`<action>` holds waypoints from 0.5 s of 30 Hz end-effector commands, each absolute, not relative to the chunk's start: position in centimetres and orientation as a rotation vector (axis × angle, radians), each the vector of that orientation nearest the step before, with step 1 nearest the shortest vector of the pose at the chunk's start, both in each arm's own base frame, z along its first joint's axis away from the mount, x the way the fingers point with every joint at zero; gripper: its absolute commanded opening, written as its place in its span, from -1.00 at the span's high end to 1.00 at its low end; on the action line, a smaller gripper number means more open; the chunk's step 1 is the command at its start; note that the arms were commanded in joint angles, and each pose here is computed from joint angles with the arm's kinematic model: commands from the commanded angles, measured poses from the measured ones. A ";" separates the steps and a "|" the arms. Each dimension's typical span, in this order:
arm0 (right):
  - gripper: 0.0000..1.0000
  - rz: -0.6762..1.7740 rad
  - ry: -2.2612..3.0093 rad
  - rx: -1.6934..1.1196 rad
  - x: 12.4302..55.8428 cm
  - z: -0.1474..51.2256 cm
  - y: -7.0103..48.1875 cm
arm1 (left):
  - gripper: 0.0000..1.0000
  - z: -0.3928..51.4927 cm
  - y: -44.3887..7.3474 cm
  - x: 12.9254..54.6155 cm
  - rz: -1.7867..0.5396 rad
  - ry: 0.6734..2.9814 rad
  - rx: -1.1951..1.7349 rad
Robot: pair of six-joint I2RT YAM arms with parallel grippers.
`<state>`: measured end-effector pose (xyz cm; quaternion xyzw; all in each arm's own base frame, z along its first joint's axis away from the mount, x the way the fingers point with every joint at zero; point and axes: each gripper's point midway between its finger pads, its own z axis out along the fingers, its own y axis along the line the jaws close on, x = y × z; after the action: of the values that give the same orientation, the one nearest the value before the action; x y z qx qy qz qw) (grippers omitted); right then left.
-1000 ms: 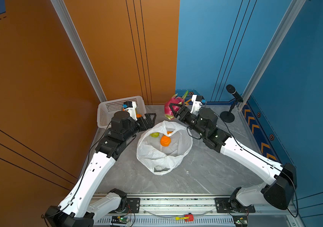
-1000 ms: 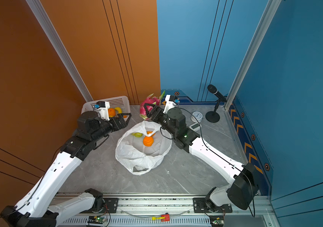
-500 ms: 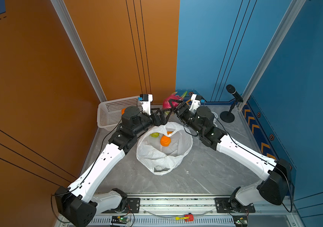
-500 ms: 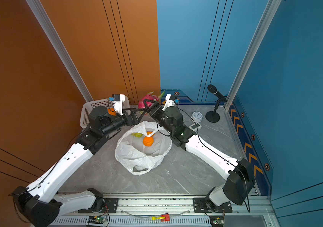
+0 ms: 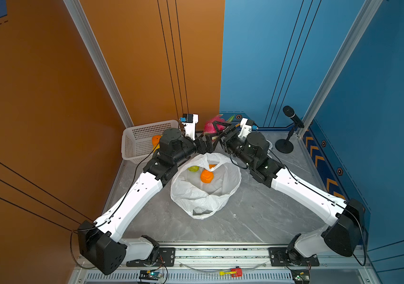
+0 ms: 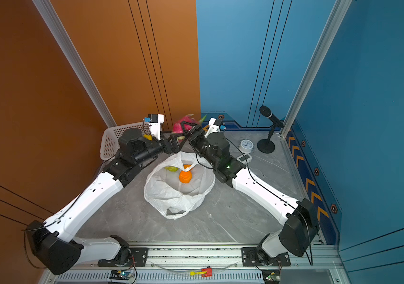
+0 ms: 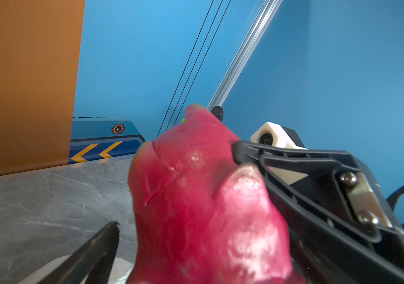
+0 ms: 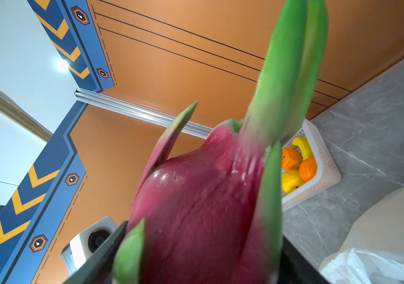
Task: Untie the knot of the plastic bag and take out the fruit
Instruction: 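Grasp the dragon fruit with the left gripper and open the right gripper, then carry the dragon fruit to the basket with the left gripper while the right draws back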
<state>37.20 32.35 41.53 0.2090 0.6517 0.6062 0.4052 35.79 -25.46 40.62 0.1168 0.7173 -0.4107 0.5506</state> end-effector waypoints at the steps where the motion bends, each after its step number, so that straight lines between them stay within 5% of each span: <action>1: -0.03 1.613 1.638 0.501 35.4 43.6 32.9 | -0.95 42.8 -25.7 36.5 -0.951 1.619 0.290; 5: -0.05 1.623 1.651 0.507 35.1 43.4 33.2 | -0.99 42.9 -26.3 36.8 -0.964 1.615 0.328; 10: -0.15 1.626 1.660 0.524 35.0 43.3 33.0 | -0.51 43.2 -26.4 36.9 -0.964 1.612 0.337; 15: -0.52 1.582 1.642 0.513 35.1 43.9 31.8 | -0.33 43.7 -25.4 37.0 -0.935 1.609 0.309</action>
<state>37.30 31.92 41.27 0.2349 0.6496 0.6072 0.3927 36.42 -26.62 40.74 0.1438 0.7141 -0.4127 0.5468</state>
